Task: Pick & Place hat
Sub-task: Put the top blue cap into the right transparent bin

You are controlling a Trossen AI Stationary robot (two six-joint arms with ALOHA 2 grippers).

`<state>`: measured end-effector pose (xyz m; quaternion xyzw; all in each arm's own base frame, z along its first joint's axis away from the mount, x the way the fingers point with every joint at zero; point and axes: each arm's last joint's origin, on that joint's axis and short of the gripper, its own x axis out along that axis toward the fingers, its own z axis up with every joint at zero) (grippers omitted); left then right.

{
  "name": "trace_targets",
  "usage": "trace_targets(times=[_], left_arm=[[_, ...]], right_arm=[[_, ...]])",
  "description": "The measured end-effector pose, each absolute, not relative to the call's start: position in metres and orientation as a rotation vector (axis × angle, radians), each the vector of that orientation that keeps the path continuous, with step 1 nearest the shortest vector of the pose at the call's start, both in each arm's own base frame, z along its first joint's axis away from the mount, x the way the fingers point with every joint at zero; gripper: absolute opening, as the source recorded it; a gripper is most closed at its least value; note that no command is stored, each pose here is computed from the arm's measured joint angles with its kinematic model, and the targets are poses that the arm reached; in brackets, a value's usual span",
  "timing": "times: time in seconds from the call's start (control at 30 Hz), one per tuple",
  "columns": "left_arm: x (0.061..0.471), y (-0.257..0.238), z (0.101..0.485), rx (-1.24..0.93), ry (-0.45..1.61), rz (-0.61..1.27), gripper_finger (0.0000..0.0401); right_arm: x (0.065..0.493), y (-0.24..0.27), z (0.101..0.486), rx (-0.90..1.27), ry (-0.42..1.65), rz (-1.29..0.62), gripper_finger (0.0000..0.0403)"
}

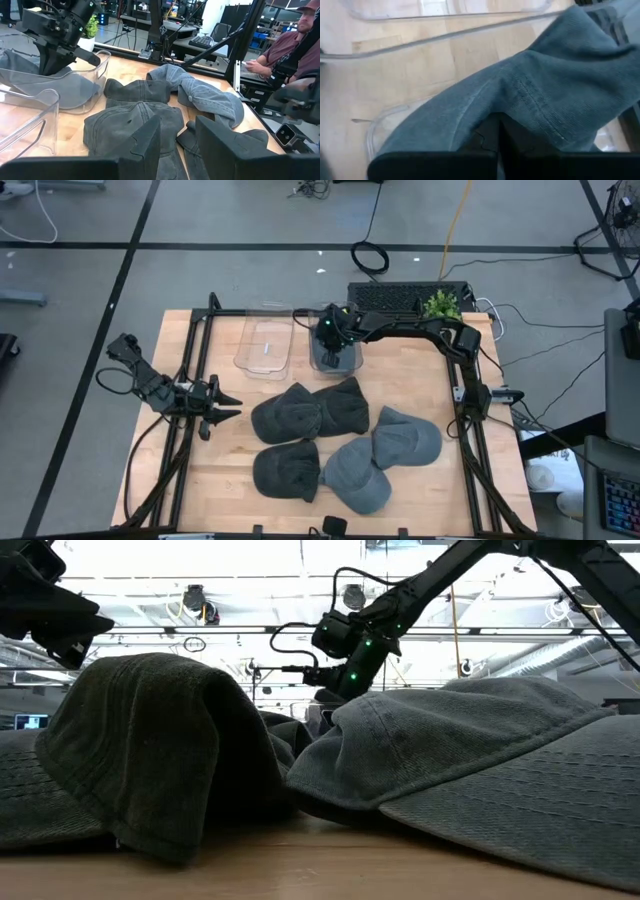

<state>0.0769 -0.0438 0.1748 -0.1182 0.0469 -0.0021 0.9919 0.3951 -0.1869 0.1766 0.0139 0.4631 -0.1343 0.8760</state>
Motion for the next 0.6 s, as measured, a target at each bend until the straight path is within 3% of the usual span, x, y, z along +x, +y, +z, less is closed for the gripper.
trace_targets(times=[0.27, 0.6], left_arm=[[0.077, -0.044, 0.175, -0.237, 0.094, -0.004, 0.0132], [0.077, -0.044, 0.175, -0.238, 0.093, -0.004, 0.0132]], right_arm=[[0.396, -0.189, 0.161, 0.057, 1.013, -0.289, 0.0000], [0.399, -0.173, 0.194, -0.011, 0.920, -0.294, 0.0000]])
